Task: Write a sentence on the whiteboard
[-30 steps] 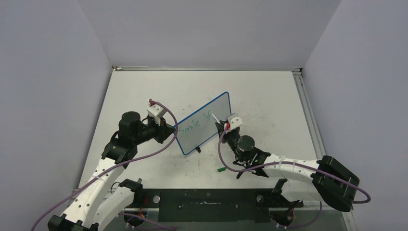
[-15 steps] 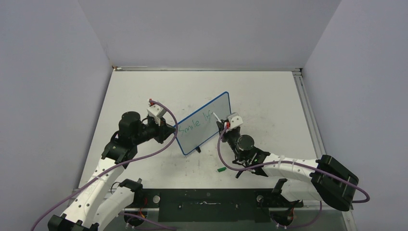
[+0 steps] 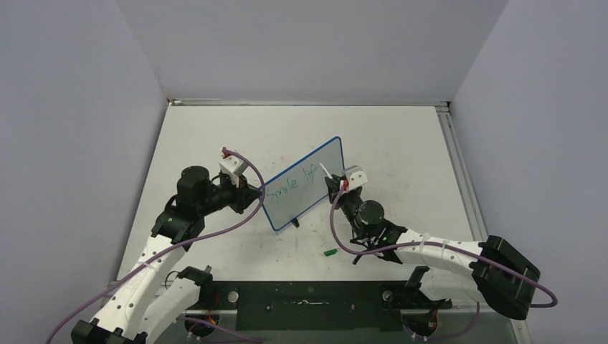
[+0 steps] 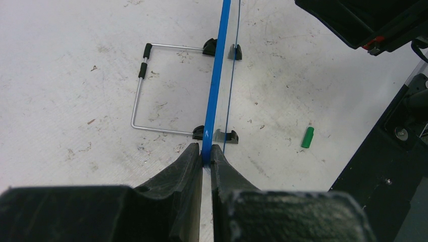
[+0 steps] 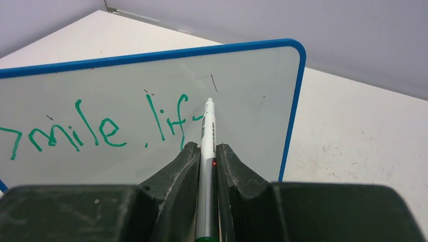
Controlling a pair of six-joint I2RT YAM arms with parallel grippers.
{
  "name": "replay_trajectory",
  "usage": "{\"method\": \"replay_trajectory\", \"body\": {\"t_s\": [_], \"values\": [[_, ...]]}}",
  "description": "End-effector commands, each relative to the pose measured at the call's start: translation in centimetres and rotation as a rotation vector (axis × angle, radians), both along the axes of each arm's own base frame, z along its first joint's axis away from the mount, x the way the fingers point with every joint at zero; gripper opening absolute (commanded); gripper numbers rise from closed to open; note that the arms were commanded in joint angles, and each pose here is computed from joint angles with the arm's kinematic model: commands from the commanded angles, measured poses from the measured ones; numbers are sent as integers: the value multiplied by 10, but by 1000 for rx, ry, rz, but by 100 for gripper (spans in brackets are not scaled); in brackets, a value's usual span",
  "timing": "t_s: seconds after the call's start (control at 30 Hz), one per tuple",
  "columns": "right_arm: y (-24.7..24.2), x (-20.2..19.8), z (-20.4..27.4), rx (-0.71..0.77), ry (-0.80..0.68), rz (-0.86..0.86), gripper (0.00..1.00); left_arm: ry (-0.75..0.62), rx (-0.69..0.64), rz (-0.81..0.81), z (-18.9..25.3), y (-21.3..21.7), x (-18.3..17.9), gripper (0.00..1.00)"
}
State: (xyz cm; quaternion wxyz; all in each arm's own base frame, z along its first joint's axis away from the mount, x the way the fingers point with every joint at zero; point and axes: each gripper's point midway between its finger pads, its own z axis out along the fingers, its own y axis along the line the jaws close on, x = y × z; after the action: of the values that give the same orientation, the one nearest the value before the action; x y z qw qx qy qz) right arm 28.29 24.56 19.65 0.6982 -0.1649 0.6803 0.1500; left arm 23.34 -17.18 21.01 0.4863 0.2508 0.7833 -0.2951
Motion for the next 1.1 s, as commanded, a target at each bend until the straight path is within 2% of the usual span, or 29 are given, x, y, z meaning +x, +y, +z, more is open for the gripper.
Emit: {"method": "replay_trajectory", "body": {"t_s": [0.0, 0.6, 1.07], "values": [[4, -2, 33, 78, -64, 24, 5, 31, 7, -9, -4, -1, -5, 0], [16, 7, 27, 33, -61, 37, 5, 33, 5, -13, -4, -1, -5, 0], [12, 0, -17, 1, 49, 39, 5, 30, 4, -14, -3, -1, -5, 0]]}}
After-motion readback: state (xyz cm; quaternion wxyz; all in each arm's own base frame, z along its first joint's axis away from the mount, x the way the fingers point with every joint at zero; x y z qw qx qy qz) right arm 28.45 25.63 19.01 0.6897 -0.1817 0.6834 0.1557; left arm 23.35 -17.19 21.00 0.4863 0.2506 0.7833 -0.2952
